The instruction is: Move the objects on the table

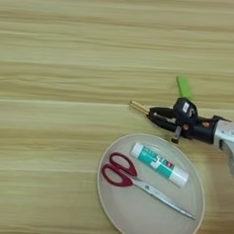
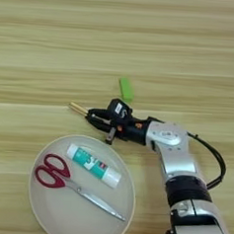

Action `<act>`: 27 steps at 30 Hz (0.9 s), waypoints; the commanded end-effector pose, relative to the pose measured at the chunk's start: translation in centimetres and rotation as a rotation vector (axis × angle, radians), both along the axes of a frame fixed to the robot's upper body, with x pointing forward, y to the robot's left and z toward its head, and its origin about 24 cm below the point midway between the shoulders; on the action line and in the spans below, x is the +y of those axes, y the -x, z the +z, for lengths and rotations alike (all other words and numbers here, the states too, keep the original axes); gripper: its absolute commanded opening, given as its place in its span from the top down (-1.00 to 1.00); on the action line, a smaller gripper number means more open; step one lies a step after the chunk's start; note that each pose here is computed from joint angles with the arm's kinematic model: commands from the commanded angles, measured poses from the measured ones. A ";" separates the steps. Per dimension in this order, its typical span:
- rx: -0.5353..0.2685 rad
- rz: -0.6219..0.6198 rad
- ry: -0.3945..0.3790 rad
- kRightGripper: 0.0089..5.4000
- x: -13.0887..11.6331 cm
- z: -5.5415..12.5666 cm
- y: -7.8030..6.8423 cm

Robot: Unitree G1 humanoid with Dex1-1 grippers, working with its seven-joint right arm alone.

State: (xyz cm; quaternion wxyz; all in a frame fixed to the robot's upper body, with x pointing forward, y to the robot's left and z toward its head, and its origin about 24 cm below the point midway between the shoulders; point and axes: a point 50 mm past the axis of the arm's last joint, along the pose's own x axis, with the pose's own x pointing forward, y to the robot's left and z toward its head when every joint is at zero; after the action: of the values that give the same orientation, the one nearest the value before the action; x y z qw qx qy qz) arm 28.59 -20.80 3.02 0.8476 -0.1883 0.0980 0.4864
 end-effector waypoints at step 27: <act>-0.115 0.016 -0.002 0.05 -0.2 2.8 -1.3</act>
State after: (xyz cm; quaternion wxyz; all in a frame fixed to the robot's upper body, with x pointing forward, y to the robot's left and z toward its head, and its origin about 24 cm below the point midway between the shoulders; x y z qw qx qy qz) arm 28.19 -20.82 2.30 0.8370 -0.1906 0.1156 0.4997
